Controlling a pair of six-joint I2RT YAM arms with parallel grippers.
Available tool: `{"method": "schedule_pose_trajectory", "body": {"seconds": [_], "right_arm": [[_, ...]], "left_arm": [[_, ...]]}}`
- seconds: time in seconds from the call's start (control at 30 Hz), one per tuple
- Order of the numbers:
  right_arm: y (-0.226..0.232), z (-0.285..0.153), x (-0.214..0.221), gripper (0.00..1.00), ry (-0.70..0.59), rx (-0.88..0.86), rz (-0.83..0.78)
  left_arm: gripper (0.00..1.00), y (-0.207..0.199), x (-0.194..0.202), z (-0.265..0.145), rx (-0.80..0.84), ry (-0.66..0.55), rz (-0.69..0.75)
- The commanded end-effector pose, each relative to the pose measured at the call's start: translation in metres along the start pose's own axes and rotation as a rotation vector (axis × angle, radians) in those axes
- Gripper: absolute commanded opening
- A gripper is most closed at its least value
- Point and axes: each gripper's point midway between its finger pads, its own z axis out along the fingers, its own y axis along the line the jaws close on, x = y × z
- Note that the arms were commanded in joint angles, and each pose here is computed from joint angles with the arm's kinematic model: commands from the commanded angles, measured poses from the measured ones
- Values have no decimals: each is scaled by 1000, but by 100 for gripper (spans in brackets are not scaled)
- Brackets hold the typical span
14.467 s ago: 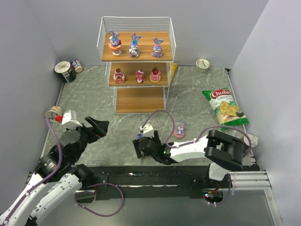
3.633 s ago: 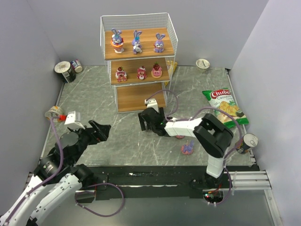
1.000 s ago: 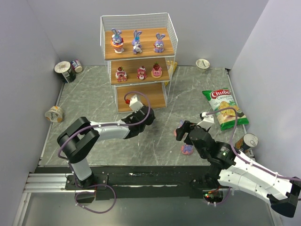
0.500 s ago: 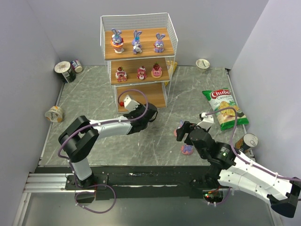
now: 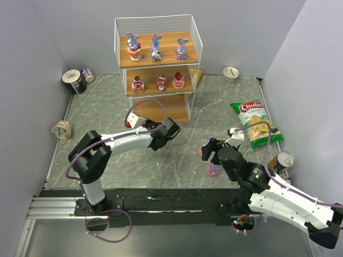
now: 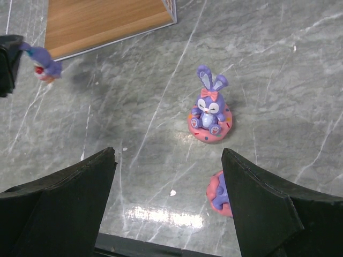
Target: Place and organize the plastic toys onto the shelf
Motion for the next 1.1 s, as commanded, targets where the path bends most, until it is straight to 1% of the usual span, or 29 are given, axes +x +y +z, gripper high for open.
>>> {"method": "schedule_pose_trajectory", "body": {"seconds": [0.0, 0.03, 0.1, 0.17, 0.2, 0.23, 0.27, 0.3, 0.33, 0.37, 0.47, 0.8, 1.07], "right_arm": [[2, 0, -10, 87, -39, -6, 0], [3, 0, -12, 87, -38, -5, -3], [4, 0, -13, 87, -38, -5, -4], [4, 1, -14, 87, -41, -3, -6], [5, 1, -15, 87, -41, -4, -6], [5, 1, -14, 87, -40, -1, -8], [6, 2, -14, 87, -39, 0, -9], [7, 2, -16, 87, -40, -2, -7], [7, 2, -15, 87, -37, -1, -9], [7, 3, -14, 87, -36, 2, -9], [7, 4, -13, 87, -30, 8, -10], [8, 5, -13, 86, -27, 12, -14], [10, 7, -14, 86, -23, 14, -32]], "left_arm": [[1, -16, -45, 8, 9, -209, -320], [1, -10, -46, 11, -4, -234, -276], [1, -15, -50, 17, -13, -251, -295], [1, -17, -46, 21, -22, -240, -316], [1, -15, -46, 26, -33, -235, -276], [1, -20, -47, 26, -25, -216, -295], [1, -19, -37, 35, -25, -171, -273], [1, -23, -35, 38, -7, -142, -295], [1, -11, -36, 40, -2, -118, -287], [1, -27, -31, 42, 49, -66, -342], [1, -26, -34, 40, 68, -48, -348], [1, -27, -32, 46, 58, -76, -354], [1, -28, -32, 56, 45, -125, -411]]}}
